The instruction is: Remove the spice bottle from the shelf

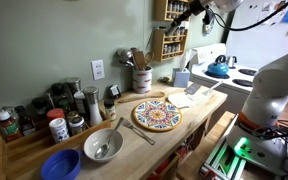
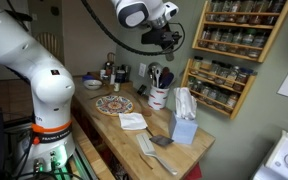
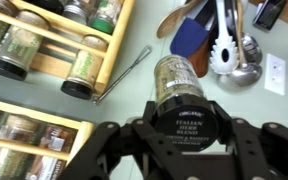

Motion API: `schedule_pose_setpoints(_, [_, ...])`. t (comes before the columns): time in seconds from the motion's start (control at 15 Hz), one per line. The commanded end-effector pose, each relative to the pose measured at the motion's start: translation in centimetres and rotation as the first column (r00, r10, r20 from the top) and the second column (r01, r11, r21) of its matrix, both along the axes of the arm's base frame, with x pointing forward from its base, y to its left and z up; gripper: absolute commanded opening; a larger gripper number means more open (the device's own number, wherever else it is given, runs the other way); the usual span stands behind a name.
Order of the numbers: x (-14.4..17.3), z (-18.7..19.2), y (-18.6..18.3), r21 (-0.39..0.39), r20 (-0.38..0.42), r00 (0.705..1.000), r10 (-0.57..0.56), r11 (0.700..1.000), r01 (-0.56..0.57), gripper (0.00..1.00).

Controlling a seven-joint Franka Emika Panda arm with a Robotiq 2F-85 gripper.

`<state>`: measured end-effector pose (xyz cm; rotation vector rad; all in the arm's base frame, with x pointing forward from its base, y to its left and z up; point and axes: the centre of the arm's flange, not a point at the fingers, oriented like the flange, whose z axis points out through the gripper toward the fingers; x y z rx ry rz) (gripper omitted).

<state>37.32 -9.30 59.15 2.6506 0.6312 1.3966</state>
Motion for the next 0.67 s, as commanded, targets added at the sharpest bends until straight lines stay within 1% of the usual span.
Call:
schedule_pose_setpoints(0.0, [-3.1,3.3,1.3,0.049,-0.118,0.985,0.128,0.991,-0.123,0.29])
schedule_pose_setpoints(0.13, [-2.9,4.0,1.4,0.081,-0.194,0.966,0.168,0.985,-0.155,0.29])
schedule_pose_setpoints(0.27, [-1.7,4.6,0.8,0.125,-0.275,0.938,0.21,0.975,-0.182,0.29])
schedule_pose_setpoints(0.33, [-0.9,5.0,0.6,0.137,-0.308,0.927,0.212,0.975,-0.177,0.29])
schedule_pose_setpoints(0.47, [0.9,5.3,0.5,0.161,-0.383,0.892,0.239,0.968,-0.191,0.29])
schedule_pose_setpoints(0.53, [2.3,5.1,0.6,0.17,-0.437,0.866,0.244,0.968,-0.187,0.29])
schedule_pose_setpoints(0.6, [3.6,4.7,0.7,0.154,-0.479,0.854,0.204,0.977,-0.147,0.29])
